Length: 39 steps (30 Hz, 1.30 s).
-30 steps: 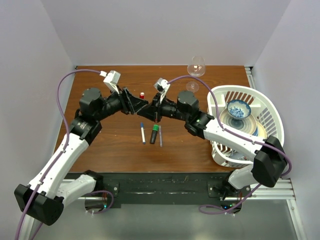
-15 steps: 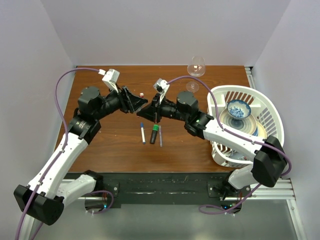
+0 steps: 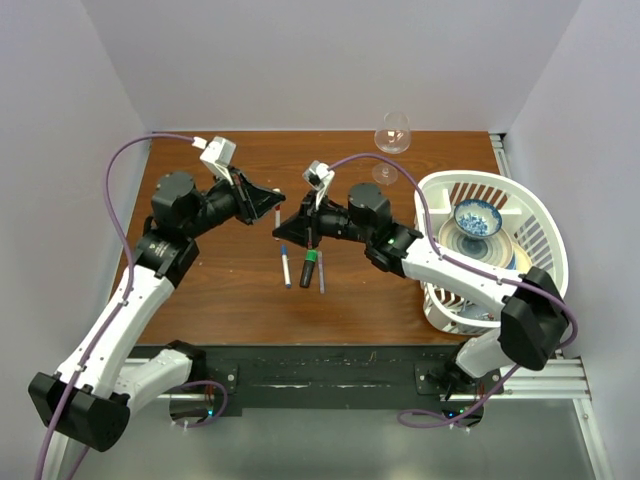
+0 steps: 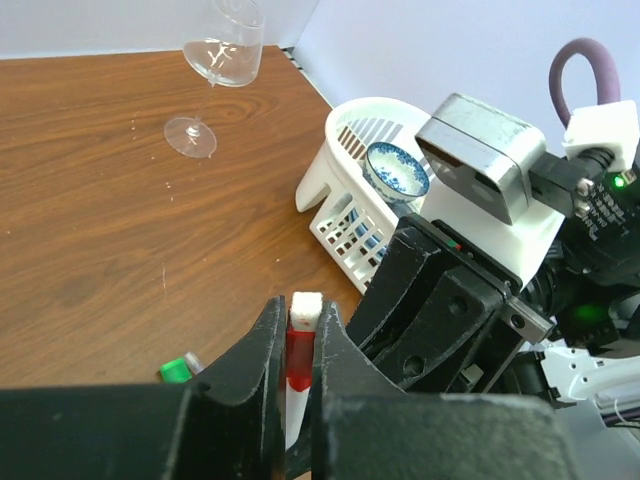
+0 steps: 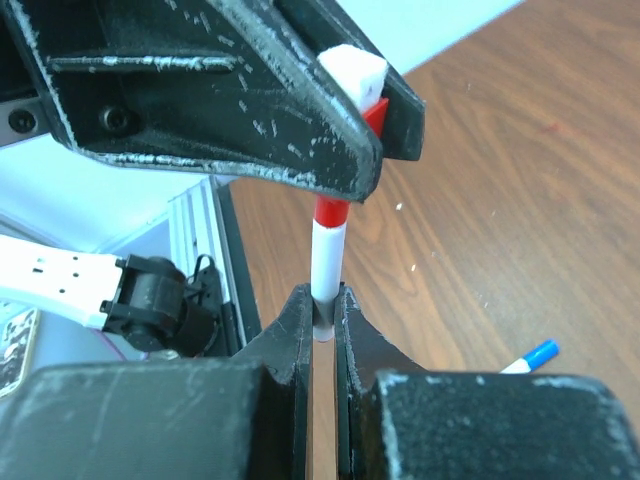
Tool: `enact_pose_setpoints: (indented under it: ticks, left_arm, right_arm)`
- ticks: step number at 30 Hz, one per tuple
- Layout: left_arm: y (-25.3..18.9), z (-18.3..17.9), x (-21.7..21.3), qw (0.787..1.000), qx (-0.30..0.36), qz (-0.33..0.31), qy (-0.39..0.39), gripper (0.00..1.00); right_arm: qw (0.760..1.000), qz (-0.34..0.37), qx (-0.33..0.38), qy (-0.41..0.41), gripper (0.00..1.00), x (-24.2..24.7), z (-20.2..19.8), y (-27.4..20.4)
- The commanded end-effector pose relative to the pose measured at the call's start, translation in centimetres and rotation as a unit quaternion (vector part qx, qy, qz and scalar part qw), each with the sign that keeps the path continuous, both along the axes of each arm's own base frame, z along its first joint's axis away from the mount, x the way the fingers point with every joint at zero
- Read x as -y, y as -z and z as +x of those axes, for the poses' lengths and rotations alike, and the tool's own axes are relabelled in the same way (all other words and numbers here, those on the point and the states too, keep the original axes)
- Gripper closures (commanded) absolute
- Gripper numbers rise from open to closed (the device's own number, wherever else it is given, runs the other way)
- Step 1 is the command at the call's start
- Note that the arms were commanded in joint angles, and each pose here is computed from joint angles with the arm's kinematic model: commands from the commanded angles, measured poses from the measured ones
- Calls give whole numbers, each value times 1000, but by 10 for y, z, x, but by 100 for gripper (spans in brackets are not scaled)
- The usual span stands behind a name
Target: Insert the pens into the pen caps
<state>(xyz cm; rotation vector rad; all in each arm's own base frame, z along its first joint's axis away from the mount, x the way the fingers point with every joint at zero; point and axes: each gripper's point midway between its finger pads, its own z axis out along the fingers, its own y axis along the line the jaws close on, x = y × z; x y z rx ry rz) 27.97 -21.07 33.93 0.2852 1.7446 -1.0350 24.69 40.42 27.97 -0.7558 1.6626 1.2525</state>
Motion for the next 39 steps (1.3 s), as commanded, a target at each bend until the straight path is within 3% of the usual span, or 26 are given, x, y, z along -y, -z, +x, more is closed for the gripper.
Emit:
enact_pose_setpoints:
  ticks: [1,13,21,26,32,35,39]
  left_arm:
    - [30,-24,10,998,-43,-15,50,100]
    - [112,-57,15,984,-143,-80,76,100]
    - [149,-71,10,977,-184,-93,60,100]
    - [150,-85,22,962,-202,-157,97,100]
    - [139,-90,27,958,-192,-180,111,100]
    - [149,-93,29,954,-212,-175,119,100]
    - [166,-82,24,958,-228,-157,70,100]
  right_arm:
    - [997,53,45,18,100,-3,11,-58]
    - [981,113,100,123,100,10,59,-152]
    - [974,129,109,155,100,20,91,-169]
    - [969,149,141,134,100,22,97,-184]
    - [973,160,148,74,100,14,95,-181]
    - [972,165,154,73,100,13,97,-178]
    - [975,120,144,117,100,14,114,-169]
